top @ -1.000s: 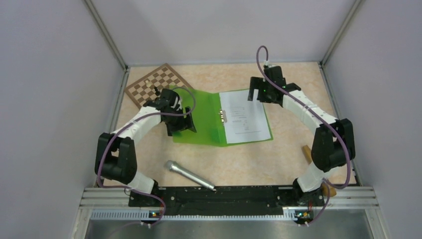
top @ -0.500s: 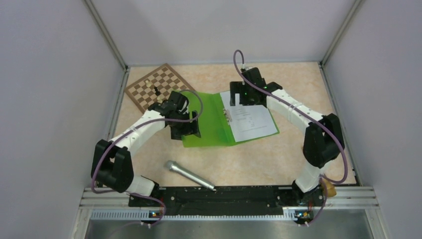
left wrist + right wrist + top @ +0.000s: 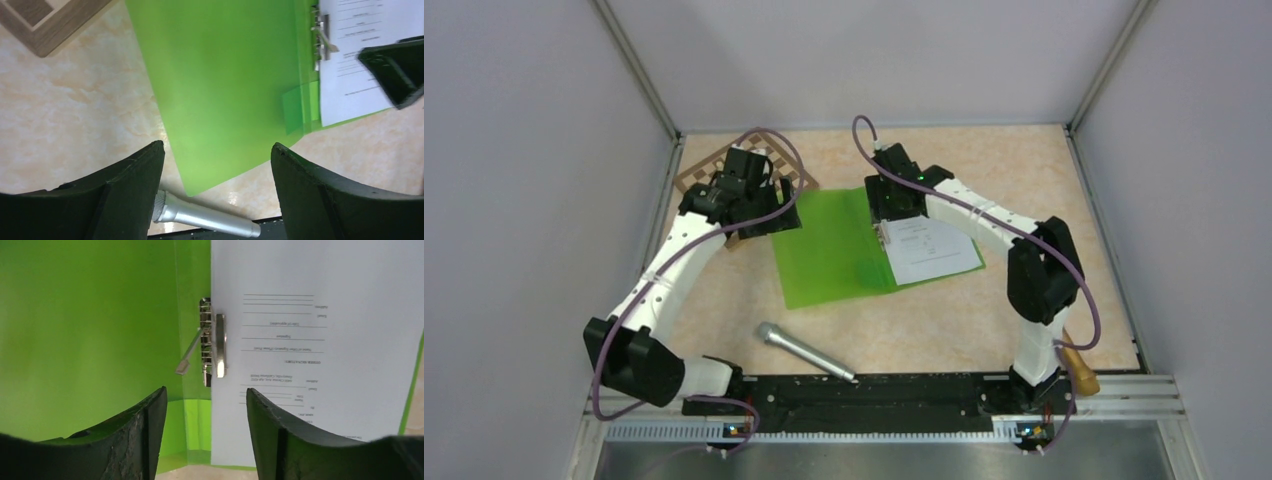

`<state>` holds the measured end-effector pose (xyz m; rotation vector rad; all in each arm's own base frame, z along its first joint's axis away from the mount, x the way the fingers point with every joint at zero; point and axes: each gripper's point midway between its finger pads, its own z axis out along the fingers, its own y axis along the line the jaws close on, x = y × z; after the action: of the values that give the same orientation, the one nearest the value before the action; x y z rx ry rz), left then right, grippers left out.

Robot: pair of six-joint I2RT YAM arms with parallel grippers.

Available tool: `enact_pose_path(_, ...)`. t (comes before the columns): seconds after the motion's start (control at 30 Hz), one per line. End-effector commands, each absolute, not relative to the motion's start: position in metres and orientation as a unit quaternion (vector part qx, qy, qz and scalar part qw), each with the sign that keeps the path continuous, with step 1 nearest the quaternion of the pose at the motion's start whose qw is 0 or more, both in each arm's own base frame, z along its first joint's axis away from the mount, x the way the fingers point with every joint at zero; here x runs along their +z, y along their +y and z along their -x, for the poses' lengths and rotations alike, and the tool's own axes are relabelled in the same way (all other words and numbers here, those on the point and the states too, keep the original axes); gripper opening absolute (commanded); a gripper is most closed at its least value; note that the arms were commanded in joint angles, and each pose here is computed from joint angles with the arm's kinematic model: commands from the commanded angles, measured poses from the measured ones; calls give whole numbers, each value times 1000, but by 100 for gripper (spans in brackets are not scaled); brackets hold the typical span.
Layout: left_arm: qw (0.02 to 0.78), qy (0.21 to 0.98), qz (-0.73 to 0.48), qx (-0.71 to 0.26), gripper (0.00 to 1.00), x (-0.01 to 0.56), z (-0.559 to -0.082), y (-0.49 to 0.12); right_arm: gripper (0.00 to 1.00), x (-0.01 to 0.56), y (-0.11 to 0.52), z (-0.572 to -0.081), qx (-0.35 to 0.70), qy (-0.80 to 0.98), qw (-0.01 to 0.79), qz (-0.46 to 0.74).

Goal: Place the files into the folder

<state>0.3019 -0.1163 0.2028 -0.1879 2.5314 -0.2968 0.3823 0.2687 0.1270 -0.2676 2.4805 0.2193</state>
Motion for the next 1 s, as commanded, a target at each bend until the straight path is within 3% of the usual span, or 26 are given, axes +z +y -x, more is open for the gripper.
enact_pose_path(0.0, 328, 924, 68, -182, 82, 219, -321, -141, 50, 133, 285, -386, 68, 936, 326, 115)
enact_pose_path(0.07, 316, 928, 76, -183, 82, 205, -327, -144, 42, 132, 292, -387, 73, 936, 325, 118)
enact_pose_path(0.3, 261, 944, 77, -189, 81, 171, -330, -154, 42, 120, 308, -384, 78, 937, 311, 137)
enact_pose_path(0.63, 253, 951, 97, -147, 80, 148, -336, -142, 39, 93, 312, -388, 64, 945, 290, 138)
enact_pose_path(0.73, 253, 953, 93, -140, 80, 146, -335, -139, 31, 91, 307, -389, 51, 946, 292, 134)
enact_pose_path(0.97, 238, 957, 94, -134, 80, 133, -332, -134, 24, 90, 302, -386, 43, 946, 292, 133)
